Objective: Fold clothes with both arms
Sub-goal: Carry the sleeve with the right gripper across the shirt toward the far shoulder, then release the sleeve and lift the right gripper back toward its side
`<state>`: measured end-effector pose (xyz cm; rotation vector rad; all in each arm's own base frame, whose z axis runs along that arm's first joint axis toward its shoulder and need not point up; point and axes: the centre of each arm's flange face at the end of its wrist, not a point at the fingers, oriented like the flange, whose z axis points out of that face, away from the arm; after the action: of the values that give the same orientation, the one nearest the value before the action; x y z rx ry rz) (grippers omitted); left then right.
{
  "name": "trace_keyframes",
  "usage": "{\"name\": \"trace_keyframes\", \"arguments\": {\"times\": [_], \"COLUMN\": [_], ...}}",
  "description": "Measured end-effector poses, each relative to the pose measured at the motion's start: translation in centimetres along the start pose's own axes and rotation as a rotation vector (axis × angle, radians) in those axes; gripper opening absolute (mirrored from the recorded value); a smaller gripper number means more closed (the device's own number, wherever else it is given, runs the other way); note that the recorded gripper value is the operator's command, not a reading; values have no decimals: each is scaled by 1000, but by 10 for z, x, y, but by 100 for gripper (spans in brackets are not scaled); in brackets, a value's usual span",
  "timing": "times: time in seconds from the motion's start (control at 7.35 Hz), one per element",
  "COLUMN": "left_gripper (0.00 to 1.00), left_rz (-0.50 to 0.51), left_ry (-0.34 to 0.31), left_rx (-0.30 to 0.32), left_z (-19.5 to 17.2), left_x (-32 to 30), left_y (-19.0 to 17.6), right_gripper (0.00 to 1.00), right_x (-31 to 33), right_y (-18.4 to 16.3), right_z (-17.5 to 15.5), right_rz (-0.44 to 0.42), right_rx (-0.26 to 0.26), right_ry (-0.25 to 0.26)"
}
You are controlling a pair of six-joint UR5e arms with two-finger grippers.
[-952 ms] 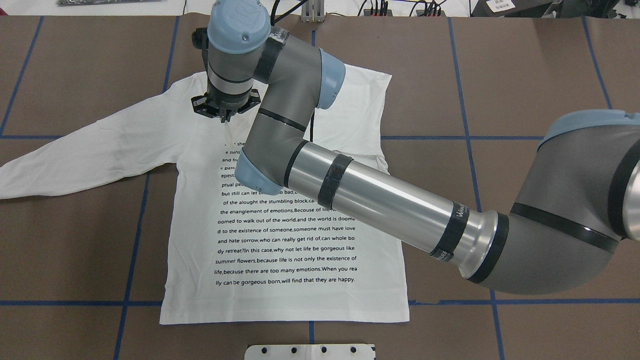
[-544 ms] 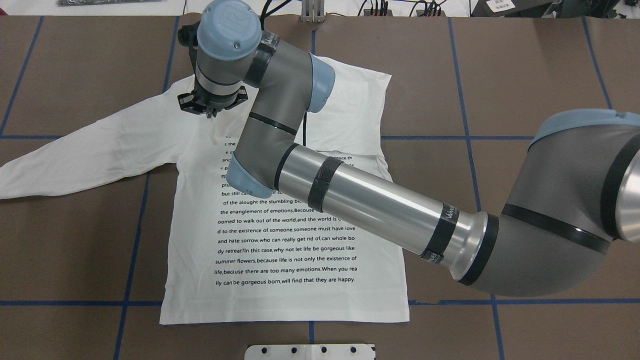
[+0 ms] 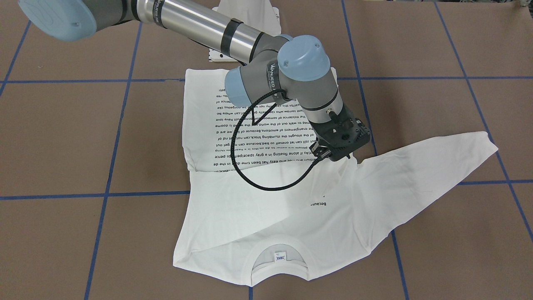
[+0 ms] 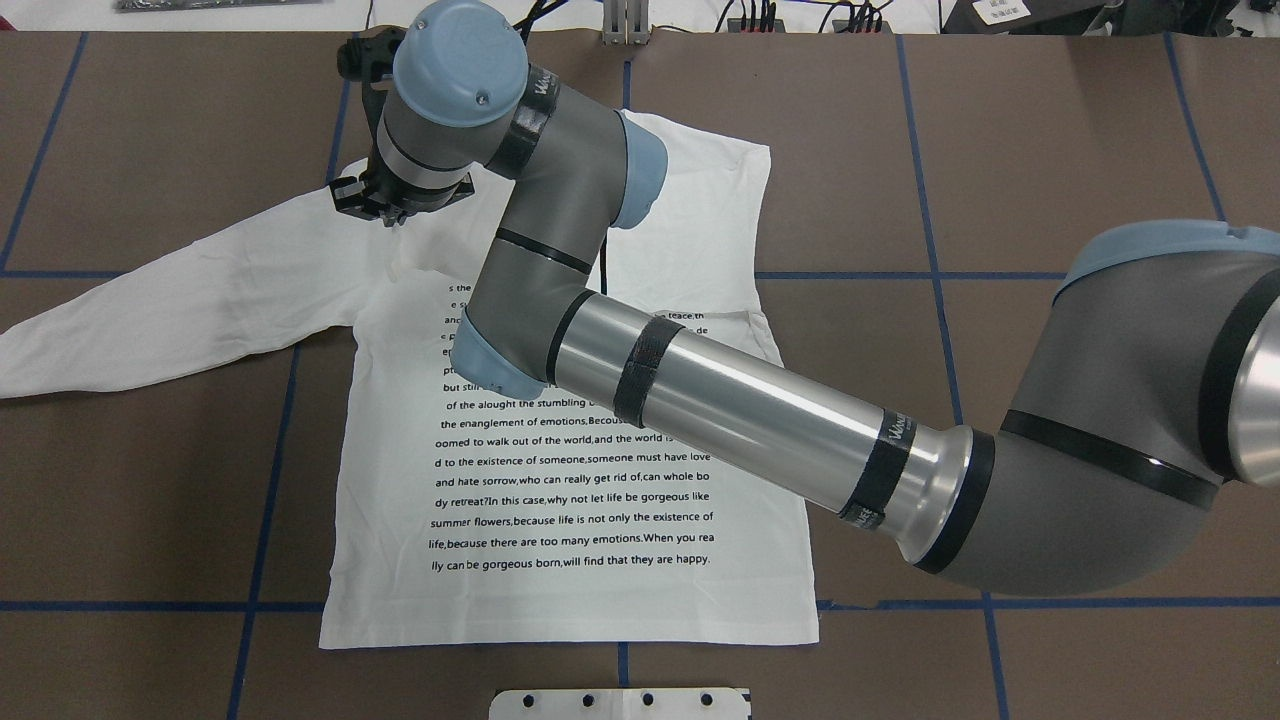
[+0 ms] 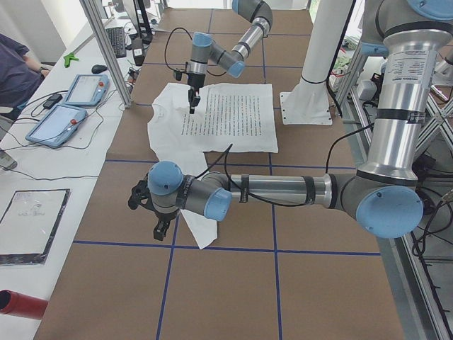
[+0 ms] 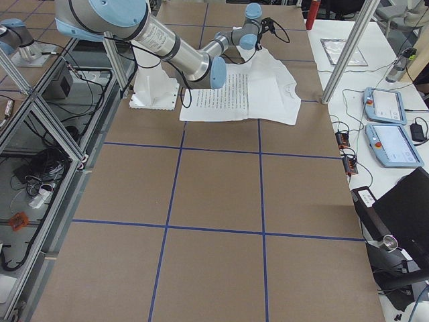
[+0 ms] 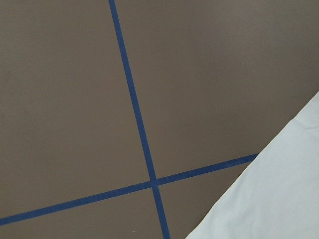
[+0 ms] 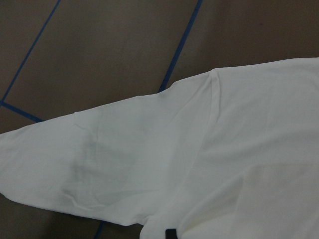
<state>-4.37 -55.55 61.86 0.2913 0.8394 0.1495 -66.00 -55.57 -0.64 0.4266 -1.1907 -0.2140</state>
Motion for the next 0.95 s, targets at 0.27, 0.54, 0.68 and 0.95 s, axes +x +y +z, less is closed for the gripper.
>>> {"name": "trace_keyframes", "arguments": {"times": [0.27,0.54,0.68,0.95], "left_gripper": [99,99,99,99], "left_rz": [1,5,7,6], "left_ry": [-1,-1,-1,-1], "left_rx": [2,6,7,7], "left_z": [-1,-2,-3,-3], "left_x": [1,3,3,3], "left_y": [-3,-8,-9,-9], "right_gripper": [98,99,99,99], "right_x": [3,-19,-33,-43], "right_y": [3,12,14,16], "right_z": [7,13,13,12], "right_rz": [4,7,25,56], "right_rx": [-7,27,46,59], "right_ry": [9,20,18,18]}}
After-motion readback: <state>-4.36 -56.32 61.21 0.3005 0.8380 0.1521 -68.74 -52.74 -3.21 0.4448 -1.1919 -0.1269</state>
